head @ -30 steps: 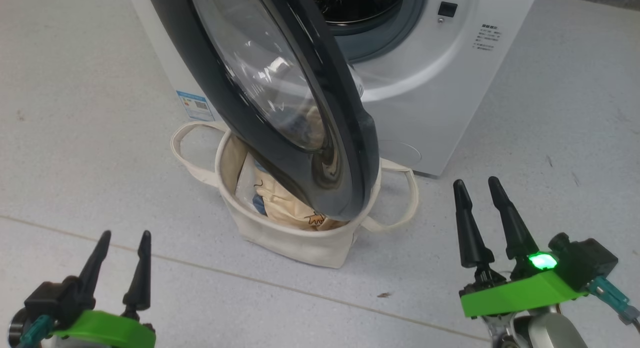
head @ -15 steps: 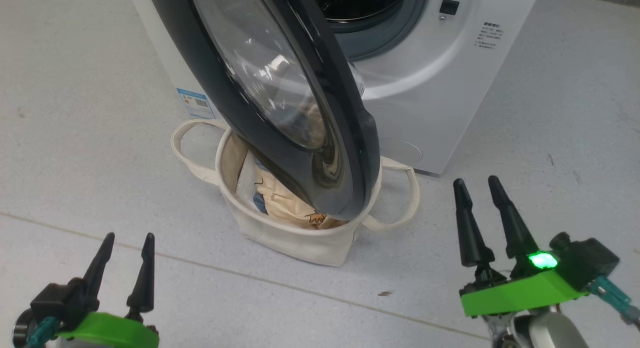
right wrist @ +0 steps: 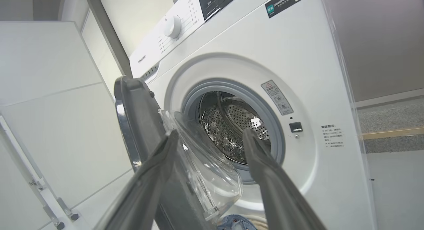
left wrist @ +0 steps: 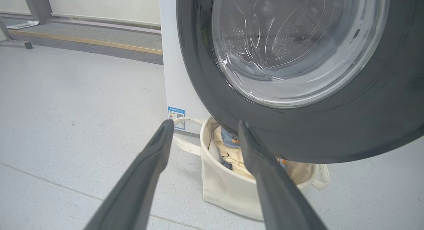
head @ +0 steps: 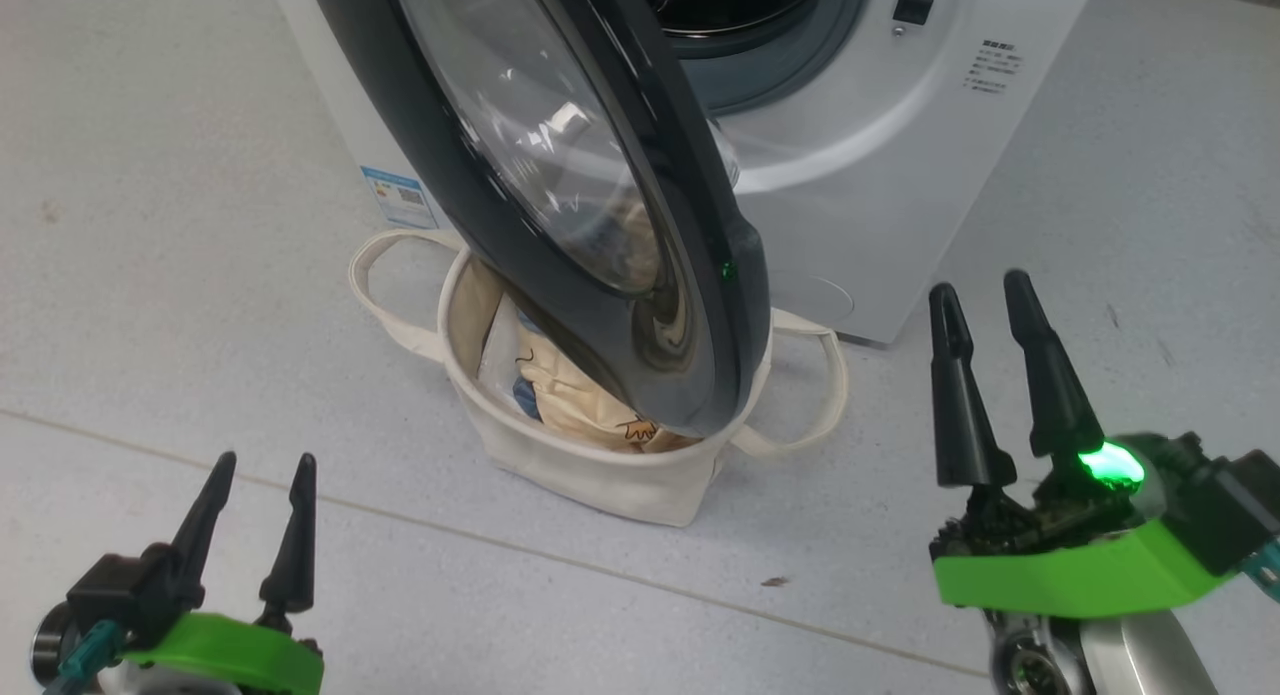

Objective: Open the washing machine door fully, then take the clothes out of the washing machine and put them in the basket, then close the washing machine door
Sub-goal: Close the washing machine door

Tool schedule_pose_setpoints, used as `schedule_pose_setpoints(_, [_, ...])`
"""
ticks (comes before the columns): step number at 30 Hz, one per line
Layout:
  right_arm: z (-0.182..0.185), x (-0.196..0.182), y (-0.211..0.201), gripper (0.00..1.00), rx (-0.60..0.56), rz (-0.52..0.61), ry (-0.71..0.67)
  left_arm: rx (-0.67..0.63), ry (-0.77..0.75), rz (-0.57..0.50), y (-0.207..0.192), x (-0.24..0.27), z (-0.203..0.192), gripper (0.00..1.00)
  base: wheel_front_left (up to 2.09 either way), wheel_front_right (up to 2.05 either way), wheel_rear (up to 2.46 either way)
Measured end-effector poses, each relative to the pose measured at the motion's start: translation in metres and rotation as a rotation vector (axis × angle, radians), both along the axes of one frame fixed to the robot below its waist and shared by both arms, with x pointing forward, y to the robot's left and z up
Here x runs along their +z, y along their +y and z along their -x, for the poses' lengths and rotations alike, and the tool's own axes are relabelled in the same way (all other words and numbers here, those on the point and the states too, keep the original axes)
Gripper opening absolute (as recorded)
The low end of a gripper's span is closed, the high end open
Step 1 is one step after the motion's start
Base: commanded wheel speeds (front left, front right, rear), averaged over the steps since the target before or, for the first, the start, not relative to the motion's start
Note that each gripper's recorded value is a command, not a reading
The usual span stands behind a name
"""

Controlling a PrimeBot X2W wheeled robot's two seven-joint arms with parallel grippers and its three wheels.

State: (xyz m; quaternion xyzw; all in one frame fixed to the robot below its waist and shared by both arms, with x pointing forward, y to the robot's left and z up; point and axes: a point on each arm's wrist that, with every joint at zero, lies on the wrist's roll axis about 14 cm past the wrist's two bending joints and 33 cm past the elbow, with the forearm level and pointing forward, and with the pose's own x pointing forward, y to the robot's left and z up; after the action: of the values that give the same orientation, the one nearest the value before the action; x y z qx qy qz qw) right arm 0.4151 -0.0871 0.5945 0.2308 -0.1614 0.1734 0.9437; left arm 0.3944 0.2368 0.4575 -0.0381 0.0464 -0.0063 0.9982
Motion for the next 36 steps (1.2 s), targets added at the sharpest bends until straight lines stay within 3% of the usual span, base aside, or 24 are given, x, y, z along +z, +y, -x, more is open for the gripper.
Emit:
schedule_pose_setpoints(1, [0.001,0.006,0.003,0.65,0.011,-0.009,-0.02,0.001,0.002,0.0,0.0,0.0,0.0,1.0,0.0,0.0,0.0])
schedule_pose_setpoints(2, [0.003,0.012,0.008,0.0,0.027,-0.022,-0.036,0.002,0.003,0.0,0.001,-0.001,0.001,1.0,0.0,0.0,0.0])
schedule_pose_setpoints(11, [0.024,0.033,0.082,0.0,0.279,-0.063,-0.098,0.008,0.013,-0.003,0.003,-0.003,0.004,1.0,0.0,0.0,0.0])
schedule_pose_setpoints(18, [0.033,-0.002,0.134,0.0,0.439,0.009,-0.017,0.025,0.023,0.0,0.009,-0.006,0.004,1.0,0.0,0.0,0.0])
schedule_pose_setpoints(24, [0.014,-0.037,0.136,0.0,0.429,0.074,0.061,0.041,0.039,0.0,0.013,-0.011,0.005,1.0,0.0,0.0,0.0])
schedule_pose_setpoints(36, [-0.029,-0.062,0.093,0.0,0.275,0.04,0.143,0.051,0.063,0.001,0.017,-0.02,-0.001,1.0,0.0,0.0,0.0])
